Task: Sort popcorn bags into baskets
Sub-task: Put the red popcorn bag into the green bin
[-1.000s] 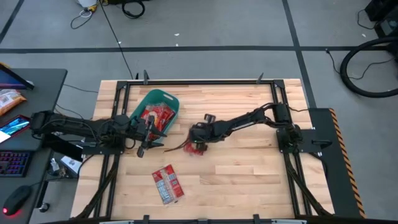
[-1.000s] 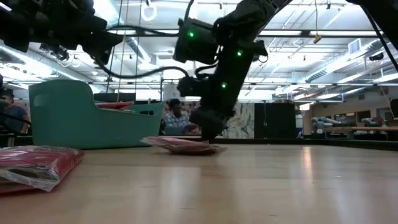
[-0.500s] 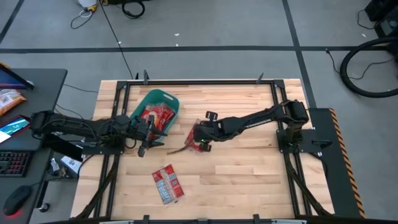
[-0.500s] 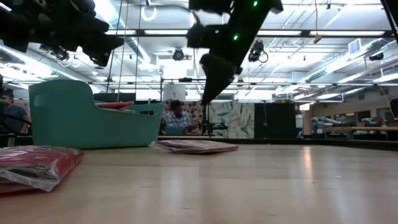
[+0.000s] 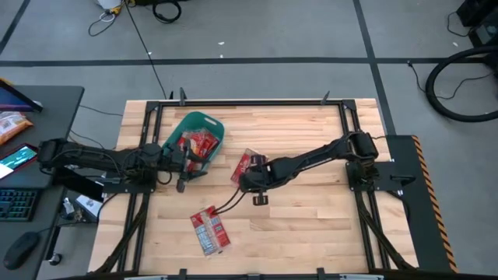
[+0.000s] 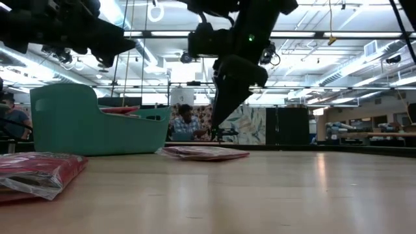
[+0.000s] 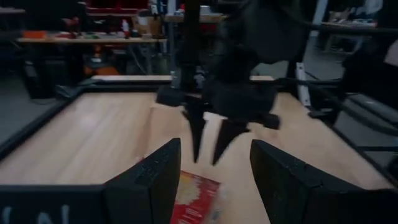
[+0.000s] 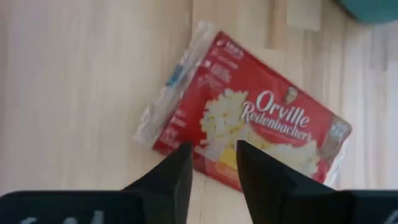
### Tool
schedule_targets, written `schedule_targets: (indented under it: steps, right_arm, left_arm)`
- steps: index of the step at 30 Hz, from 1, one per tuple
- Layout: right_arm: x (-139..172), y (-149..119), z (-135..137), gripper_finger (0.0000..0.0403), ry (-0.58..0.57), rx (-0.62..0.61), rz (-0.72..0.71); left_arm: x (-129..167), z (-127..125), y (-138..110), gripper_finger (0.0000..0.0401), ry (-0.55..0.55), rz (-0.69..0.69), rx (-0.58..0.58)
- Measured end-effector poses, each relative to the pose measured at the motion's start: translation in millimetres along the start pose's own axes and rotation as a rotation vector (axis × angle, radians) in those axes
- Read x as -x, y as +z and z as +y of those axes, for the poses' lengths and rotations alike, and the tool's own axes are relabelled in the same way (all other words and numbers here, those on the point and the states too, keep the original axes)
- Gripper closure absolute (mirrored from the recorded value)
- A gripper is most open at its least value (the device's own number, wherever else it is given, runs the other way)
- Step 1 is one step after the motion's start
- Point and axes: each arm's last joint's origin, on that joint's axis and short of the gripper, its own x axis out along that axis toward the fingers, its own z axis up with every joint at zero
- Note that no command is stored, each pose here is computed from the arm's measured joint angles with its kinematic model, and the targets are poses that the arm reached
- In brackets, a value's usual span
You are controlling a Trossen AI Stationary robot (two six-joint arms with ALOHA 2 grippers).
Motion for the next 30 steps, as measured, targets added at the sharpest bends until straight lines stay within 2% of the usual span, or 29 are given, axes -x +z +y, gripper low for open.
schedule_targets:
  steps: [3,9,16,23,30]
  right_arm:
    - [5,8,7,0.0236,-0.017,0.036,-0.016]
    - [7,10,21,0.0174,-0.076,0.199,-0.015]
    - [0,14,23,0.0123,-0.105,0.132,-0.059]
    - [-21,12,46,0.0114,-0.148,0.194,-0.067]
    - [-38,1,59,0.0116,-0.191,0.244,0.012]
  left_arm:
    - [0,1,1,0.0204,0.021,-0.008,-0.028]
    - [0,1,3,0.0204,0.026,-0.034,-0.081]
    - [0,1,5,0.0204,0.029,-0.051,-0.121]
    - [0,1,6,0.0204,0.029,-0.056,-0.138]
    - [0,1,6,0.0204,0.03,-0.056,-0.137]
